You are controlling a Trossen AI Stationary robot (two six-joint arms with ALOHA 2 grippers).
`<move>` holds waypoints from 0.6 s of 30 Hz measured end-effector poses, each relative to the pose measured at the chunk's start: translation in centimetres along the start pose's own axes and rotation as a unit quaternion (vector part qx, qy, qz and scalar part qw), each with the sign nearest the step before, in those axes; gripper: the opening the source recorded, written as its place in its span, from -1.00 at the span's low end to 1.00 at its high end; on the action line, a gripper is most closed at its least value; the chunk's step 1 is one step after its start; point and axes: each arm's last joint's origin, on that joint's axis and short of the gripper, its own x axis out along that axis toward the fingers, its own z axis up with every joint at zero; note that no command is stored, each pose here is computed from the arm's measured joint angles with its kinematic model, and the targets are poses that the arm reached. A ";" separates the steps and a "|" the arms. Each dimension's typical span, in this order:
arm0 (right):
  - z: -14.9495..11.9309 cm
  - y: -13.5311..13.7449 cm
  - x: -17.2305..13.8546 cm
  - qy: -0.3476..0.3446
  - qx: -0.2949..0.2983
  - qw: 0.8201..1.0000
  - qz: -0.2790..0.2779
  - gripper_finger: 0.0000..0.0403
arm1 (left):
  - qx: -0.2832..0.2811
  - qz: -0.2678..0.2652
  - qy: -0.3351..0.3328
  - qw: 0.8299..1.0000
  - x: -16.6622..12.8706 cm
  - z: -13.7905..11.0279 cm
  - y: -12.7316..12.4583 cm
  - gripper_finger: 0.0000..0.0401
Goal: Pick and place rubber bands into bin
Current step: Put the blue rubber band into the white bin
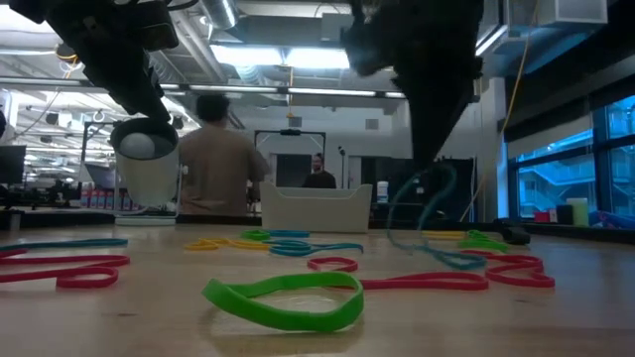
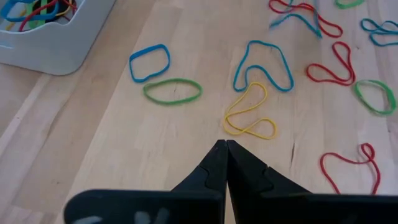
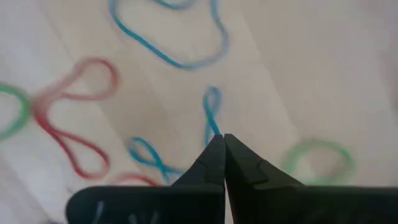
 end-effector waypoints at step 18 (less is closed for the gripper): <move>2.8 -8.1 -11.1 -0.077 -0.025 0.994 -0.068 -1.00 | -0.016 0.007 -0.005 1.000 0.0 0.1 0.0 -0.99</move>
